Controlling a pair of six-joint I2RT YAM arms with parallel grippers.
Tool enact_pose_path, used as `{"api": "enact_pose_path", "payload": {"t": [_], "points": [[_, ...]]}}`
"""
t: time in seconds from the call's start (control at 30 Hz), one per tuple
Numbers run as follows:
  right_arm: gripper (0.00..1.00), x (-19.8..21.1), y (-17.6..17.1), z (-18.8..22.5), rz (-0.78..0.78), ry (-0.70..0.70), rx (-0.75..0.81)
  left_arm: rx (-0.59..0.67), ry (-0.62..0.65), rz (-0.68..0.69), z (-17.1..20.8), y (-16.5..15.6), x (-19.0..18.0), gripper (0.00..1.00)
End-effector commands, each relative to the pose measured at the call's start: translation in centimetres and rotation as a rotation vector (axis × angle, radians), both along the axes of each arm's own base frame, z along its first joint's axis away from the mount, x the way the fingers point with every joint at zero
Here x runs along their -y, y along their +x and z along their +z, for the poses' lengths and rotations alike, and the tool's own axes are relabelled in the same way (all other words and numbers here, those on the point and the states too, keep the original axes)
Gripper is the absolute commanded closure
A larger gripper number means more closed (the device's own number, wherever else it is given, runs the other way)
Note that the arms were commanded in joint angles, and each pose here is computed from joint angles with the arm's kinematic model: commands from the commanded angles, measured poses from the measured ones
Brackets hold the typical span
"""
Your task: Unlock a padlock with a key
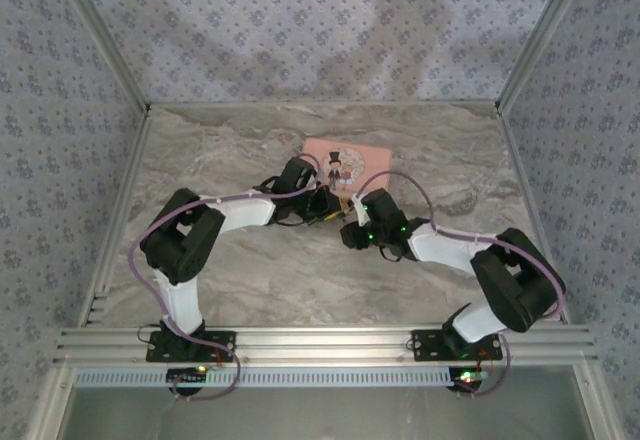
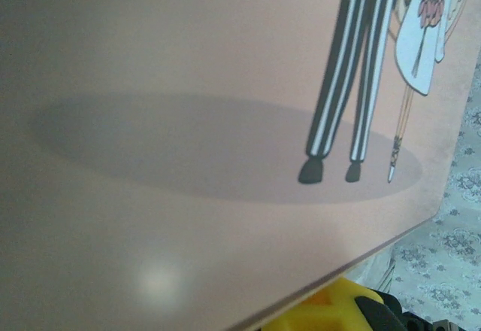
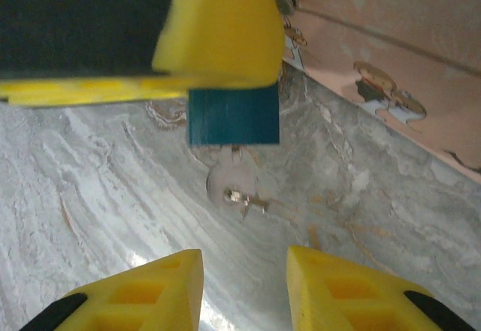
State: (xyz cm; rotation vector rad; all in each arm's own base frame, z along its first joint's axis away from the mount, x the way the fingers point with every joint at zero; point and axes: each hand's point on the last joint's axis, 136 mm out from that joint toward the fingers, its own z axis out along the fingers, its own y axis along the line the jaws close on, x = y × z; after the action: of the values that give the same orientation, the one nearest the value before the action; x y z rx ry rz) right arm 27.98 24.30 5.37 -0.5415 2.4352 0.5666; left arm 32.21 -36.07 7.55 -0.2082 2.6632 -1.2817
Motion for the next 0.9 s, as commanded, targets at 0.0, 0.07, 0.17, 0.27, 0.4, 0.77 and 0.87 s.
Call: {"api": "enact_pose_path", "payload": {"t": [0.0,0.07,0.17,0.27,0.4,0.77,0.87], "points": [[0.63,-0.81,1.71,1.53,-0.023,-0.007,0.068,-0.137,-0.035,-0.025,-0.30,-1.66,0.48,1.00],[0.61,-0.80,2.00,1.84,-0.032,-0.020,0.082,-0.138,-0.036,-0.024,-0.28,-1.65,0.47,1.00],[0.61,-0.76,2.39,2.08,-0.039,-0.044,0.089,-0.137,-0.039,-0.027,-0.23,-1.64,0.56,1.00],[0.62,-0.76,2.43,1.94,-0.036,-0.058,0.084,-0.138,-0.040,-0.028,-0.21,-1.60,0.63,1.00],[0.62,-0.97,2.37,1.80,-0.025,-0.065,0.076,-0.136,-0.044,-0.029,-0.03,-1.49,0.67,1.00],[0.79,-1.42,2.51,1.86,-0.001,-0.073,0.079,-0.134,-0.045,-0.029,0.19,-1.45,0.53,1.00],[0.94,-1.72,2.27,2.15,0.020,-0.063,0.076,-0.134,-0.041,-0.031,0.10,-1.48,0.52,1.00]]}}
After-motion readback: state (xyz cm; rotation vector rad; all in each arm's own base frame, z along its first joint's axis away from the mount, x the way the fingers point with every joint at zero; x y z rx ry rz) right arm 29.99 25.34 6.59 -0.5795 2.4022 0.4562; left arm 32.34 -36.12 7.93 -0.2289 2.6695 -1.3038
